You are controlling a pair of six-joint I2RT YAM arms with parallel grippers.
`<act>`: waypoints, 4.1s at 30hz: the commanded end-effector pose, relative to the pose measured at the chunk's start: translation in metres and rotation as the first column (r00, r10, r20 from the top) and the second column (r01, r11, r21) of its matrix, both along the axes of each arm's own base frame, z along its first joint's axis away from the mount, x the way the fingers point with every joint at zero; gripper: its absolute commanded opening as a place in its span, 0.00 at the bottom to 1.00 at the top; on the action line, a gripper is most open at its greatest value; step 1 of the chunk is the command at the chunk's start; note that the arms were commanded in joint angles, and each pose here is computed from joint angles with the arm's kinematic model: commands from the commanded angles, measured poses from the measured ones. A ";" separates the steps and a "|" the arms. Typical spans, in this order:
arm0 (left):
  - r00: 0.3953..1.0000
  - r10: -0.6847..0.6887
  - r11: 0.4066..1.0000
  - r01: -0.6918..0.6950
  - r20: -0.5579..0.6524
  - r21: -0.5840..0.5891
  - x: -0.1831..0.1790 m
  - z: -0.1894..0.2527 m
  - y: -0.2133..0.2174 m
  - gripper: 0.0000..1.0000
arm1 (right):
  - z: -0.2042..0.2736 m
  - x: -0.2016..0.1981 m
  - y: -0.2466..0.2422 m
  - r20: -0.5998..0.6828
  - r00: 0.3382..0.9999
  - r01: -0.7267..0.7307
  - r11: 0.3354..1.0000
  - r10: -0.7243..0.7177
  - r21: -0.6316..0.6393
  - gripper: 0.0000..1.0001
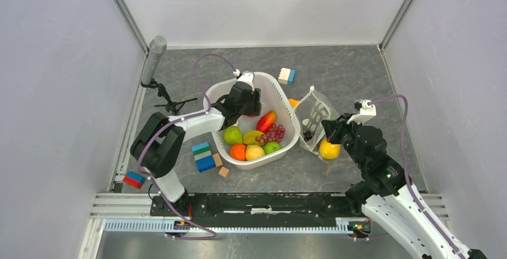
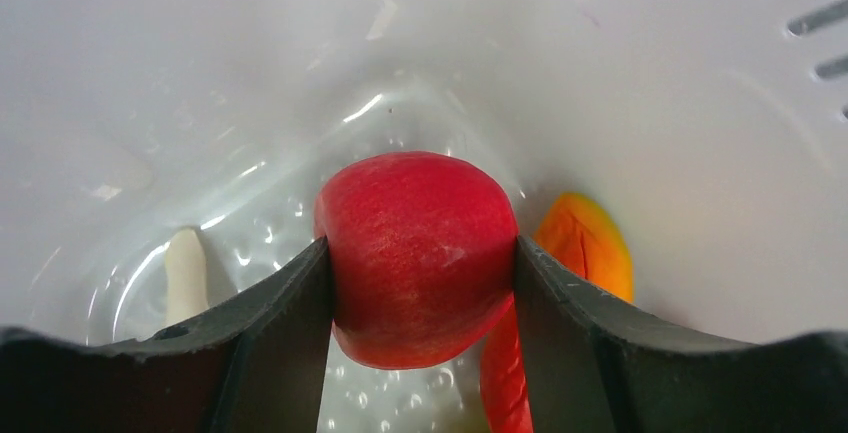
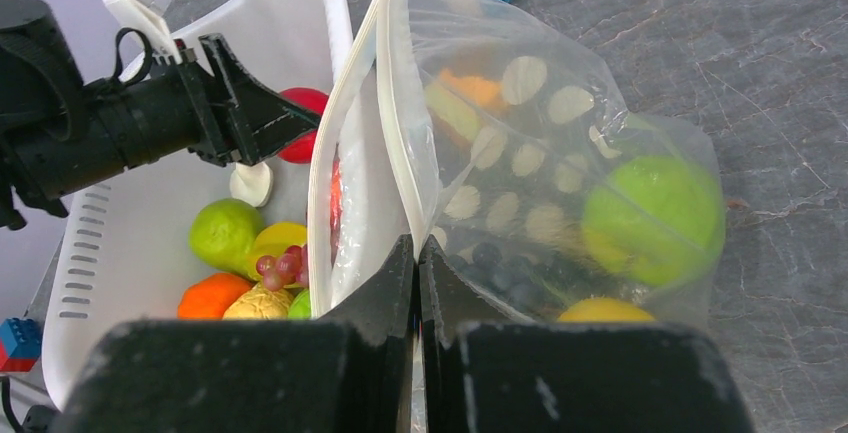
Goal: Place the food in the zip-top bag and seal the zipper
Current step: Pick up the fake fruit from the bin, then place the fake fruit in the zipper food storage bag, then adjust the fake fruit in the bin.
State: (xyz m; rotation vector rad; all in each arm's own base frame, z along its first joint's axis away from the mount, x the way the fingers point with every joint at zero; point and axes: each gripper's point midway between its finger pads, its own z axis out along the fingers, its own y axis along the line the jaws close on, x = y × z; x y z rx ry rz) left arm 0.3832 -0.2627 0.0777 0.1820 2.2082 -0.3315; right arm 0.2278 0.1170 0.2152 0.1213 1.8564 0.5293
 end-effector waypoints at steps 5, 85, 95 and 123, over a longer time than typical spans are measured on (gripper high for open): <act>0.996 -0.065 0.988 0.074 0.068 -0.134 -0.023 0.053 -0.004 0.38 | 0.011 0.001 0.005 0.029 0.999 -0.018 0.999 0.017 0.036 0.05; 0.765 -0.568 0.736 0.637 0.304 -0.230 -0.144 0.181 -0.149 1.00 | 0.022 -0.002 0.007 0.077 0.997 -0.036 0.997 0.031 0.066 0.05; 0.878 -0.389 0.903 0.424 0.278 -0.074 -0.130 0.131 -0.064 1.00 | 0.021 -0.002 0.006 0.081 0.996 -0.032 0.997 0.027 0.069 0.05; 0.967 0.227 0.958 -0.199 -0.119 0.205 -0.118 0.014 0.065 1.00 | 0.018 0.003 0.002 0.068 0.998 -0.007 1.000 0.005 0.021 0.06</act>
